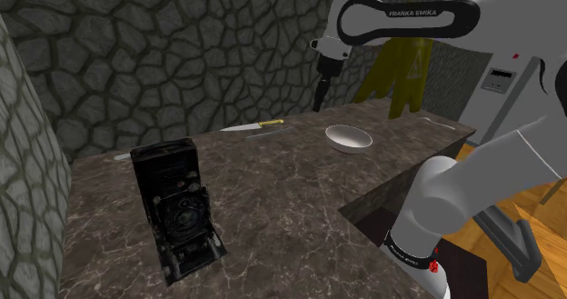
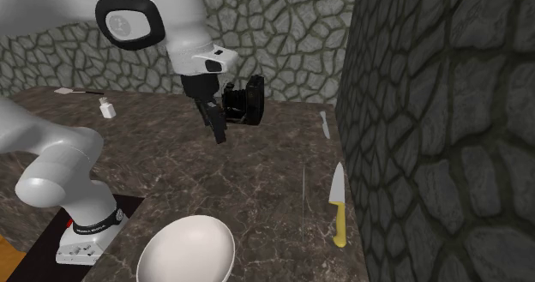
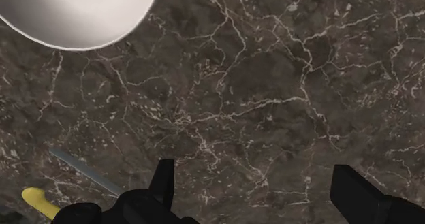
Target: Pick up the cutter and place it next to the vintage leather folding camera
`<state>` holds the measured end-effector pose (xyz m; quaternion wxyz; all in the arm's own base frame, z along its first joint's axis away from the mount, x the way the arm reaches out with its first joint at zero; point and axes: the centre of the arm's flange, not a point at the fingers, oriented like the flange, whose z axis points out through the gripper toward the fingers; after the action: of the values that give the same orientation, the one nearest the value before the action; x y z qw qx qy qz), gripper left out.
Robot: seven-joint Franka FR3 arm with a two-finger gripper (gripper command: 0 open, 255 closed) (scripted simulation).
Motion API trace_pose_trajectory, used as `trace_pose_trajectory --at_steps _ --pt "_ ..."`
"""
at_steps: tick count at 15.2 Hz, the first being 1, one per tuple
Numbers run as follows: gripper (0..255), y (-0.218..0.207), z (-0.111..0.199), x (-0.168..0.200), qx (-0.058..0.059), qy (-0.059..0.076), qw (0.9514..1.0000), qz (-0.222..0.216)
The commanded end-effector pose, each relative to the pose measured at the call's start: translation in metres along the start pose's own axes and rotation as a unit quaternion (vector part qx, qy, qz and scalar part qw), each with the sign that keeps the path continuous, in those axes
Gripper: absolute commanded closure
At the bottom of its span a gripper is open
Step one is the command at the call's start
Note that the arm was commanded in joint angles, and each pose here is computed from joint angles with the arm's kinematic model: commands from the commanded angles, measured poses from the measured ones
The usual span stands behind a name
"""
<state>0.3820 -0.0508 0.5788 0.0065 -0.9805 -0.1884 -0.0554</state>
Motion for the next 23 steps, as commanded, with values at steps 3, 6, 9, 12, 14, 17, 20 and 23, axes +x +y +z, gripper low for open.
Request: trace_pose_trajectory --at_steps 3,6,9,12,14,17,20,23 --pt "0 0.038 0.033 0.026 0.007 -0.004 0.9965 -0.084" --pt "0 0.061 0.056 0.049 0.012 -0.008 0.9895 -0.144" --pt "0 0.082 0.081 0.076 0.017 -0.011 0.9788 -0.204" --pt "0 0.099 0.105 0.104 0.022 -0.015 0.9646 -0.262" --pt "0 0.108 0.122 0.124 0.026 -0.017 0.9531 -0.301" --pt "0 0.118 0.147 0.155 0.031 -0.02 0.9329 -0.358" --pt "0 0.124 0.173 0.187 0.036 -0.023 0.9092 -0.414" --pt "0 0.125 0.187 0.198 0.038 -0.024 0.8998 -0.434"
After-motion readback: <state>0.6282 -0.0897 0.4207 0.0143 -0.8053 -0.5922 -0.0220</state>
